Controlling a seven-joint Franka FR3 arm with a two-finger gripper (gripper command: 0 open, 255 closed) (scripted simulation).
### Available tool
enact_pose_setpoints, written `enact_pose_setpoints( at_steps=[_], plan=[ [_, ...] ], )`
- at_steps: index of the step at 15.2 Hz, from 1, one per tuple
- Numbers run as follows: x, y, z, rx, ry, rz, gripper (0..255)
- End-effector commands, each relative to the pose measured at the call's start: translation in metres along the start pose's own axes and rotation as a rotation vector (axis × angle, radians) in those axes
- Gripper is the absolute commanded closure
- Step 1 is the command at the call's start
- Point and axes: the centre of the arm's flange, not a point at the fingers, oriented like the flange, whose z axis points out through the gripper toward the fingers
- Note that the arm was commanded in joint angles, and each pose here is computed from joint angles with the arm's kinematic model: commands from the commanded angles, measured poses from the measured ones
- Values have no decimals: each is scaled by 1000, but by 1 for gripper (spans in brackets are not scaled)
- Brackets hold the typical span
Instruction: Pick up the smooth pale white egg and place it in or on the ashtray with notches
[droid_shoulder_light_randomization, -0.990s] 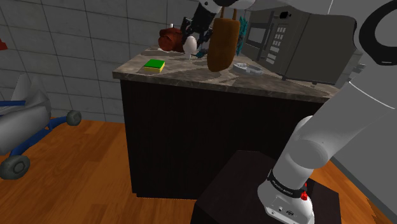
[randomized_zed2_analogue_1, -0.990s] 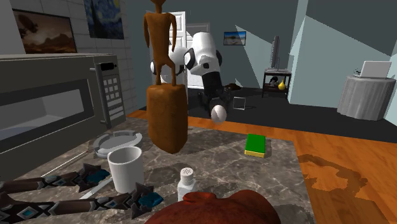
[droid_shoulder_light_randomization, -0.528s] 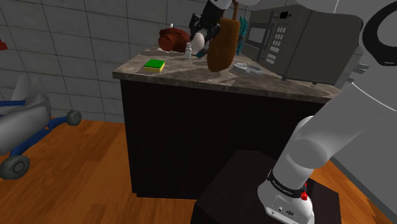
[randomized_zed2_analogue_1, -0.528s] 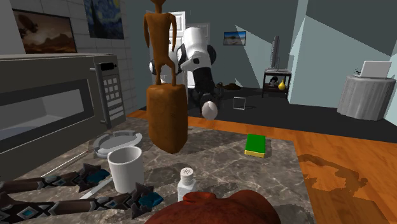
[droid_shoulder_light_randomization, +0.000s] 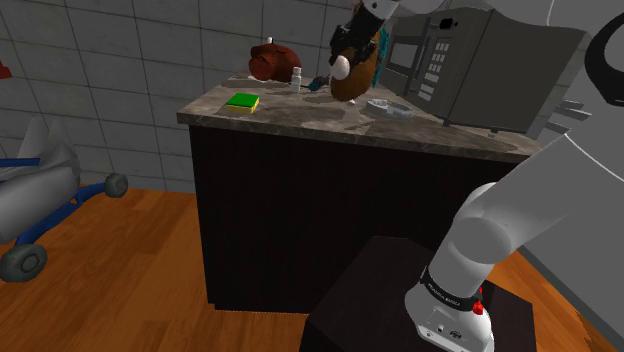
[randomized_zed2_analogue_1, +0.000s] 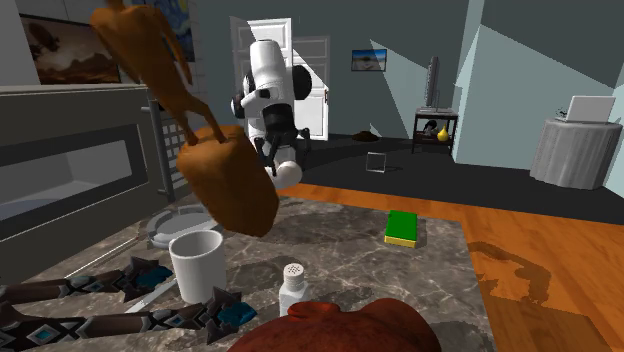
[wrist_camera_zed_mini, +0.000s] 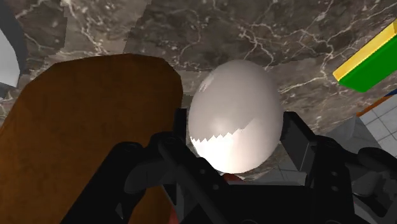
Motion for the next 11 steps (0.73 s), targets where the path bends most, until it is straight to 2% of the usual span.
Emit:
enact_pose_setpoints(
  at_steps=[1, 11],
  plan=[
    [4, 31, -3, -2, 0, 1, 255],
    [15, 160, -26, -2, 0, 1, 255]
  ],
)
